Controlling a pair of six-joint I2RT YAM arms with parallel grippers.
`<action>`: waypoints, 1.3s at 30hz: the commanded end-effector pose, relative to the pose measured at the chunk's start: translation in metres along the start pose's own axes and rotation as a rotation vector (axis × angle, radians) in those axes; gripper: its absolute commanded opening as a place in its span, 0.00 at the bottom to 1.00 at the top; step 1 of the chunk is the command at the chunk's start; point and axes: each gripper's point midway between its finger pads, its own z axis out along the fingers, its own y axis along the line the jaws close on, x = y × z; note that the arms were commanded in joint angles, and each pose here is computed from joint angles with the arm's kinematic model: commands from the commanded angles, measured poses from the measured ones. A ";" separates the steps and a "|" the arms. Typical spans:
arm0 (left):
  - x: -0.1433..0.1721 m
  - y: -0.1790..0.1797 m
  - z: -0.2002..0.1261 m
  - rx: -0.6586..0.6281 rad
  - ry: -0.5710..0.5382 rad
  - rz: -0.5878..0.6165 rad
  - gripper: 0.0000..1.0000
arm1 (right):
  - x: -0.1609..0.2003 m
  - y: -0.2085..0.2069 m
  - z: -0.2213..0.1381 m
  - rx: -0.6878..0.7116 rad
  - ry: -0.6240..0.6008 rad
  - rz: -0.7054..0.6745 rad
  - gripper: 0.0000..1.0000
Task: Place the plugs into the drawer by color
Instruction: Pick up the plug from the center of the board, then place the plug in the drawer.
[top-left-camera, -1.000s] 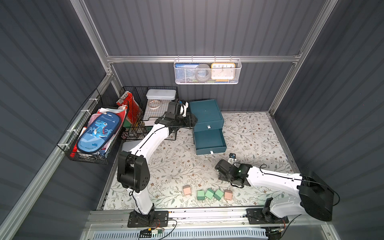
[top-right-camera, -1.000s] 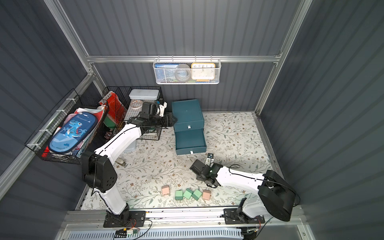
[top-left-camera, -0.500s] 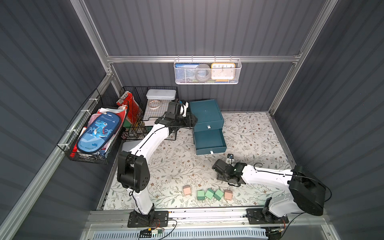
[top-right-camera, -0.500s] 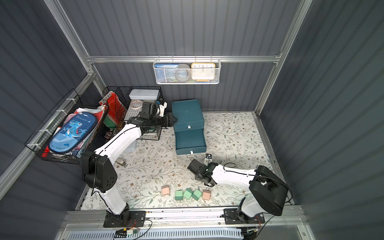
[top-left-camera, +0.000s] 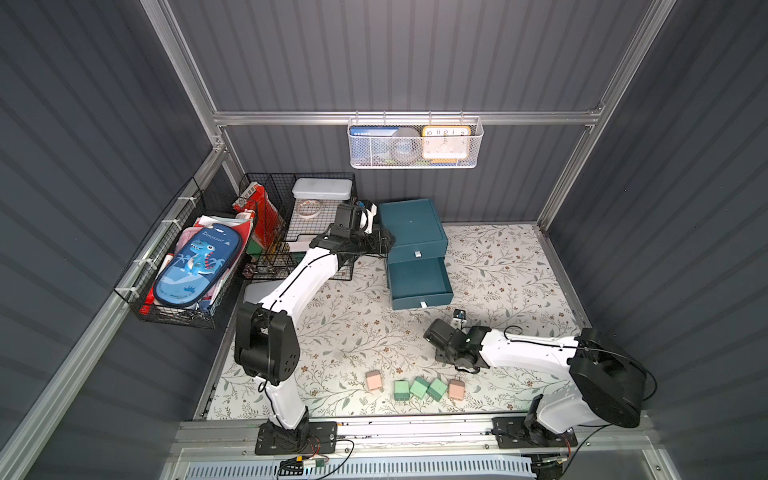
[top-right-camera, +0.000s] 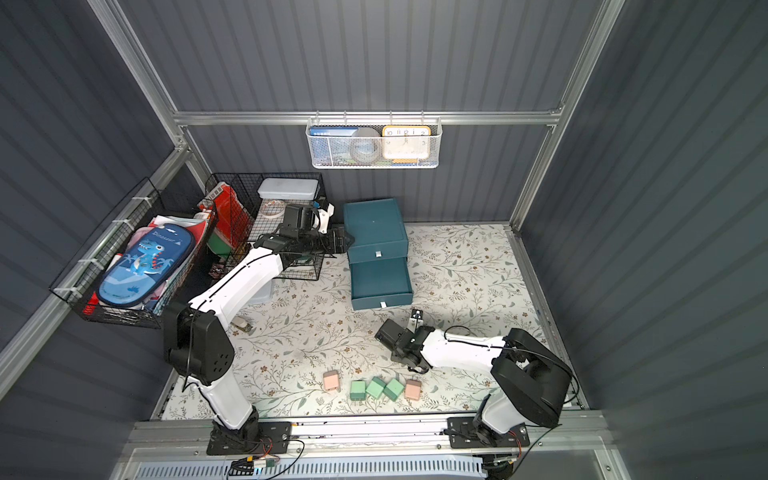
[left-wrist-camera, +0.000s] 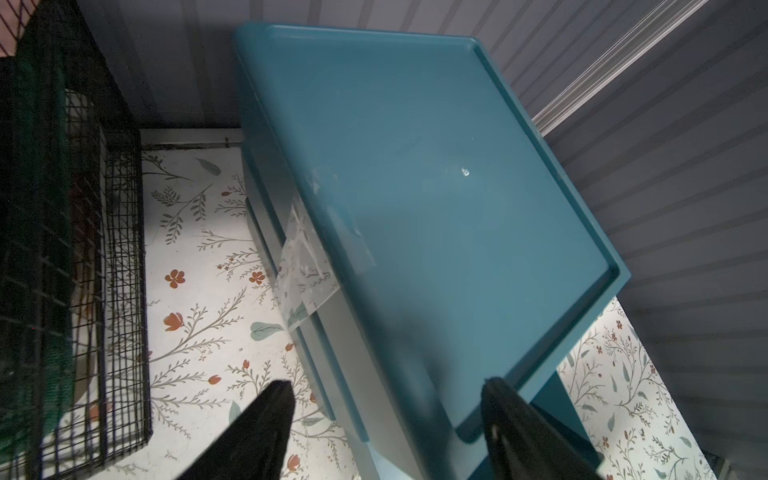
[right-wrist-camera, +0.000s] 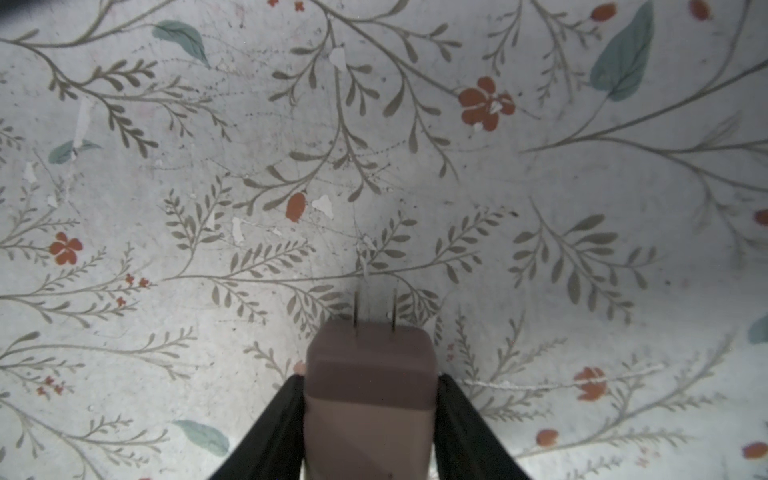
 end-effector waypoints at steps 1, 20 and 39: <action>0.005 -0.002 0.000 0.005 0.012 0.019 0.76 | 0.006 -0.014 0.006 0.043 0.014 -0.031 0.47; -0.031 0.006 -0.005 -0.081 -0.065 0.029 0.78 | -0.083 -0.007 -0.103 -0.109 -0.234 -0.175 0.31; 0.012 0.025 0.031 -0.088 0.065 0.036 0.72 | -0.196 0.083 -0.103 -0.233 -0.271 -0.326 0.32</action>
